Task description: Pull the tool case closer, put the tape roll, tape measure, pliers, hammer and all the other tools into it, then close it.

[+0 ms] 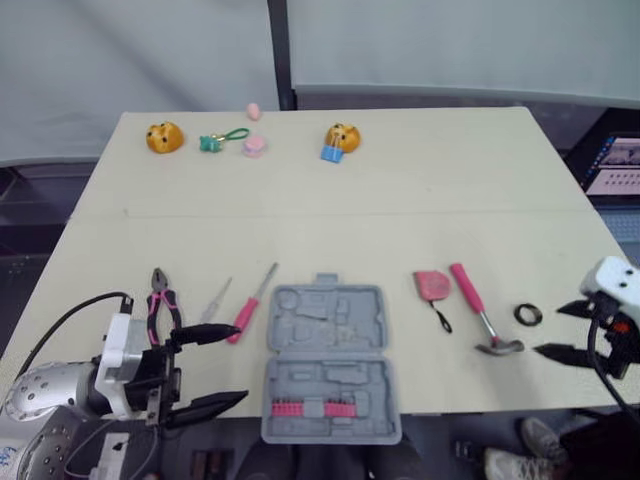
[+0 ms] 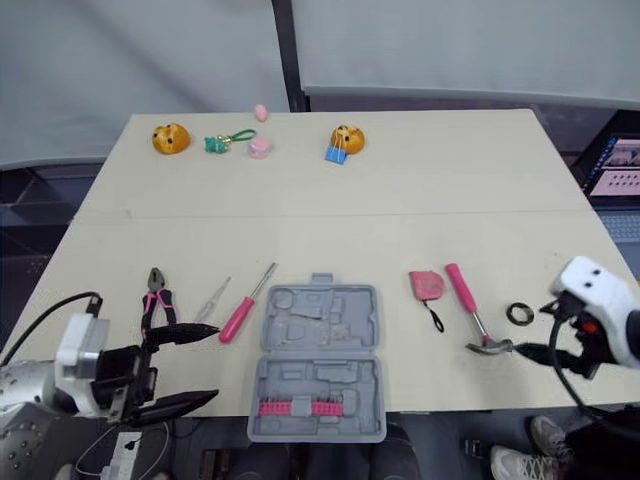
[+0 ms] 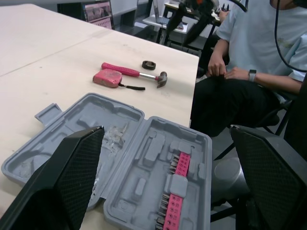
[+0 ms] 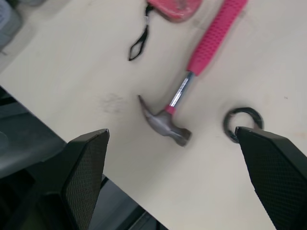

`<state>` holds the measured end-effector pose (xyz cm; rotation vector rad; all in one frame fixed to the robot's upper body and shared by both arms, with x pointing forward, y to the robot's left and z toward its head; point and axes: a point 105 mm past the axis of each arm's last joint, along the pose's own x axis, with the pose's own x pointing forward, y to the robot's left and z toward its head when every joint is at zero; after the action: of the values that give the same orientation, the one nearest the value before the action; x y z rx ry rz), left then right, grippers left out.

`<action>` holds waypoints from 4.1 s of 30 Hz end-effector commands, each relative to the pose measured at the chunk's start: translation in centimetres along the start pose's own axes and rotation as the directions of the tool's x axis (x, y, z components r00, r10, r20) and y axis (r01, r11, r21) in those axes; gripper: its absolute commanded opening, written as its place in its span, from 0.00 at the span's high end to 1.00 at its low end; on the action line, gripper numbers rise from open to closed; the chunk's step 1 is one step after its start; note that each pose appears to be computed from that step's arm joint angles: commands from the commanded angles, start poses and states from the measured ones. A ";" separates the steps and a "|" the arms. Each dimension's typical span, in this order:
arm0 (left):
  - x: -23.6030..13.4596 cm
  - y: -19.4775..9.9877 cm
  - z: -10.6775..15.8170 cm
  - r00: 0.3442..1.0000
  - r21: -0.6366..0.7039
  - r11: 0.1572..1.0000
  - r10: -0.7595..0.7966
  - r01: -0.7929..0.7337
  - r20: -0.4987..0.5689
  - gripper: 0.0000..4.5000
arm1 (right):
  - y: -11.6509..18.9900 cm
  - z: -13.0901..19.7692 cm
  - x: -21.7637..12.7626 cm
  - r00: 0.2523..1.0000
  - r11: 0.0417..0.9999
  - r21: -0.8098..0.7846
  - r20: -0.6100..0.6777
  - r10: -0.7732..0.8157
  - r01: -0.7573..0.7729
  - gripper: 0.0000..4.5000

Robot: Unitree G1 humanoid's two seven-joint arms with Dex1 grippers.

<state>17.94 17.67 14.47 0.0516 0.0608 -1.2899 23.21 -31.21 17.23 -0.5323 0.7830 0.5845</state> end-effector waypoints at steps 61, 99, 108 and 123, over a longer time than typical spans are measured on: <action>1.4 -1.7 -1.4 0.991 0.095 0.988 0.129 -0.126 -0.029 0.00 | -5.5 -2.1 9.1 0.976 1.000 -0.001 -0.219 -0.002 0.002 0.64; 0.6 -1.0 -0.4 0.983 0.066 0.981 0.178 -0.180 0.036 0.00 | -5.1 -1.3 8.8 0.979 0.999 -0.043 -0.202 -0.007 -0.002 0.99; -1.6 0.5 -0.2 0.970 0.040 0.970 0.238 -0.240 0.056 0.00 | 1.9 7.3 5.4 0.988 0.977 -0.154 0.022 0.152 -0.147 0.99; -5.1 0.9 -0.9 0.956 0.041 0.955 0.292 -0.292 0.002 0.00 | 12.3 15.7 7.0 0.873 0.899 -0.262 0.255 0.416 -0.352 0.99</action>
<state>17.56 22.50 13.58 0.0711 0.0414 -1.0005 27.07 -11.15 17.97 -0.4424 0.5648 1.0958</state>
